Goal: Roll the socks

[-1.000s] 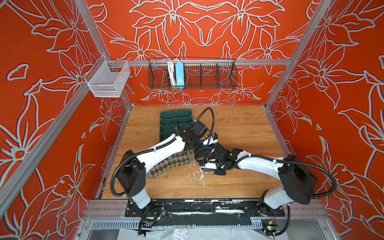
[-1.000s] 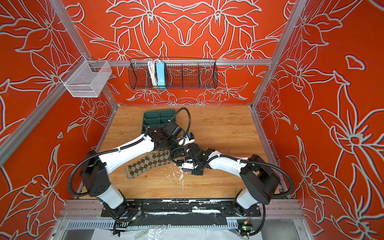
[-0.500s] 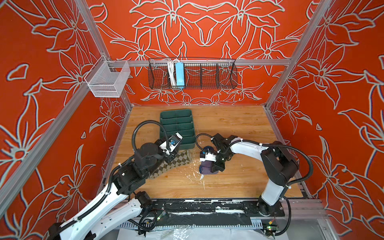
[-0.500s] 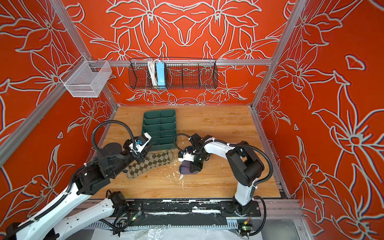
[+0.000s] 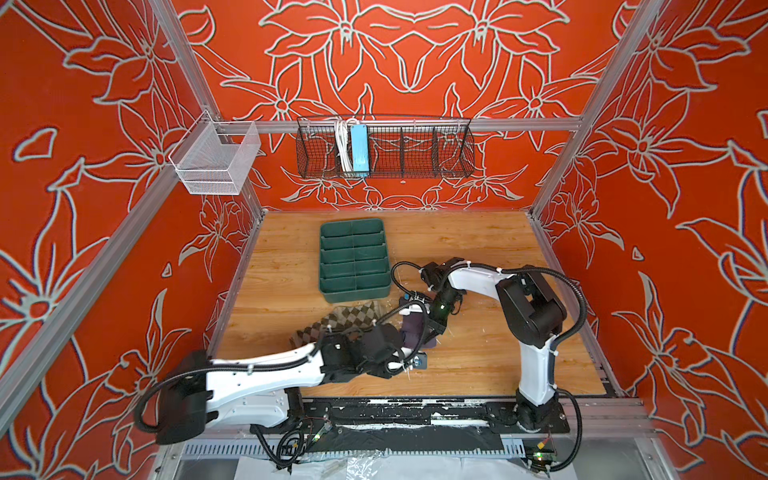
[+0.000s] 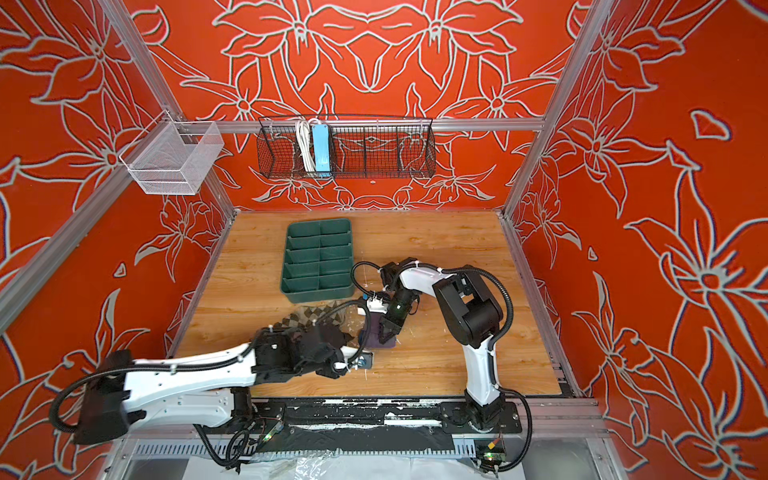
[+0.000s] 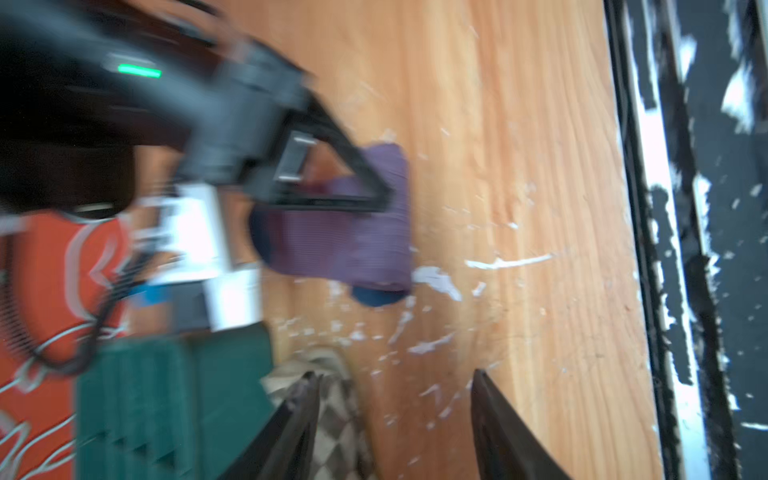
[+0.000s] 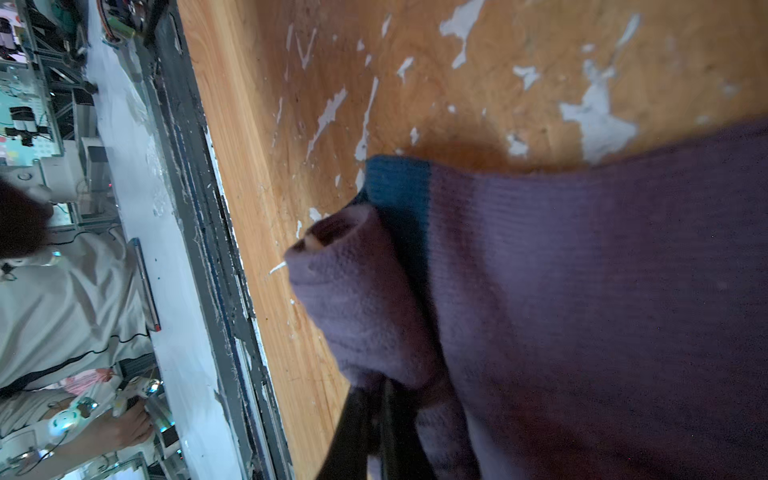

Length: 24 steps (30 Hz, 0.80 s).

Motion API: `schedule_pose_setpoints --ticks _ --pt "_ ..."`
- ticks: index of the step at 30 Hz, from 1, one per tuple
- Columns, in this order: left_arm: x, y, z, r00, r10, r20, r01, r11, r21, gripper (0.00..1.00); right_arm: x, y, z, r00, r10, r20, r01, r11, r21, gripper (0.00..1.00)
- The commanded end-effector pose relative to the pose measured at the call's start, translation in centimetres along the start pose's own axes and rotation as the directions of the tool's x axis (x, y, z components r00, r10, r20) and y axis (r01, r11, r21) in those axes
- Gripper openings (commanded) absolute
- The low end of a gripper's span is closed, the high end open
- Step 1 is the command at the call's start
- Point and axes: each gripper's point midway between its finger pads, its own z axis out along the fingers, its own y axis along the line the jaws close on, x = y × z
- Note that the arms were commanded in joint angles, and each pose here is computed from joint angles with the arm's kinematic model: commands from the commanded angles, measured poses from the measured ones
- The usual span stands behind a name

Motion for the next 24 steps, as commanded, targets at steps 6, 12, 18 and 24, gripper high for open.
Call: schedule_pose_setpoints --ticks 6,12,18,24 --pt "-2.3 0.9 5.7 1.000 0.008 -0.011 -0.009 0.998 -0.056 0.54 3.4 -2.6 2.2 0.990 0.019 -0.141 -0.012 0.999 0.048 0.01" --pt "0.1 0.9 9.4 0.984 -0.052 -0.169 0.041 0.997 -0.068 0.32 3.4 -2.4 2.0 0.992 0.008 -0.126 -0.003 0.999 0.040 0.01" --pt "1.5 1.8 10.5 0.972 -0.097 -0.215 0.072 0.990 -0.124 0.15 3.3 -1.9 1.7 0.995 -0.014 -0.096 0.018 0.999 0.044 0.01" --pt "3.1 0.3 10.6 0.935 -0.169 -0.312 0.197 0.979 0.059 0.04 2.0 -1.9 -1.0 0.998 -0.034 0.059 0.024 0.987 0.162 0.10"
